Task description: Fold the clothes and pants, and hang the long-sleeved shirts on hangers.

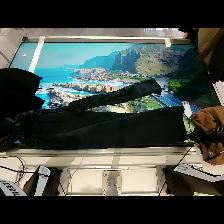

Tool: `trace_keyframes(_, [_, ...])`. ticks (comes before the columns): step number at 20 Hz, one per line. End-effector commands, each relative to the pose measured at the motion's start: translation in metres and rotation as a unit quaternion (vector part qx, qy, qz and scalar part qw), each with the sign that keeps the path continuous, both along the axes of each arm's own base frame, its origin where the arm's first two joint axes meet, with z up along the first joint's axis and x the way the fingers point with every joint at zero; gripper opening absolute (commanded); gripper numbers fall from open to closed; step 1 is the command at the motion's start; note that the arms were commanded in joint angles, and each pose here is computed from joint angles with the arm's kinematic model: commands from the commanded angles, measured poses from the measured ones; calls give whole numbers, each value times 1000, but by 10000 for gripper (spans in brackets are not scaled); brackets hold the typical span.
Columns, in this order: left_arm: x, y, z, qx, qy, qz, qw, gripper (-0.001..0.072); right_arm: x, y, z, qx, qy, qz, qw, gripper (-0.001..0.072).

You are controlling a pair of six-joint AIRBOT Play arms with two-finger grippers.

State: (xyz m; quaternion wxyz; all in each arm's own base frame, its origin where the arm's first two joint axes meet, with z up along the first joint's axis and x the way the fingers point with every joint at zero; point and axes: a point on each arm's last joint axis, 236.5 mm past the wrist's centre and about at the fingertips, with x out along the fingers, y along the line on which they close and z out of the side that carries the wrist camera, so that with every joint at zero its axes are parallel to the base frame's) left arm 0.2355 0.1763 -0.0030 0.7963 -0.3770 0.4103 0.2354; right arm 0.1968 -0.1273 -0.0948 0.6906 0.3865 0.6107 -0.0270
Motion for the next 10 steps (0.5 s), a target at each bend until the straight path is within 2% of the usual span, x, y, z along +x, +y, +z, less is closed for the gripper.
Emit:
trace_keyframes(1, [0, 0, 1, 1, -1, 0, 1000, 488, -14, -18, 8, -33, 31, 19, 999, 37])
trace_keyframes(5, [0, 0, 1, 1, -1, 0, 1000, 488, -35, -54, 34, -101, 84, 32, 991, 37])
trace_keyframes(8, [0, 0, 1, 0, -1, 0, 1000, 488, -33, -53, 34, -102, 79, 29, 991, 38])
trace_keyframes(9, [1, -1, 1, -2, -3, 2, 1000, 488, -29, -47, 35, -89, 73, 20, 993, 62])
trace_keyframes(10, [5, -2, 6, -5, -16, 5, 1000, 488, -24, -42, 39, -77, 64, 13, 995, 193])
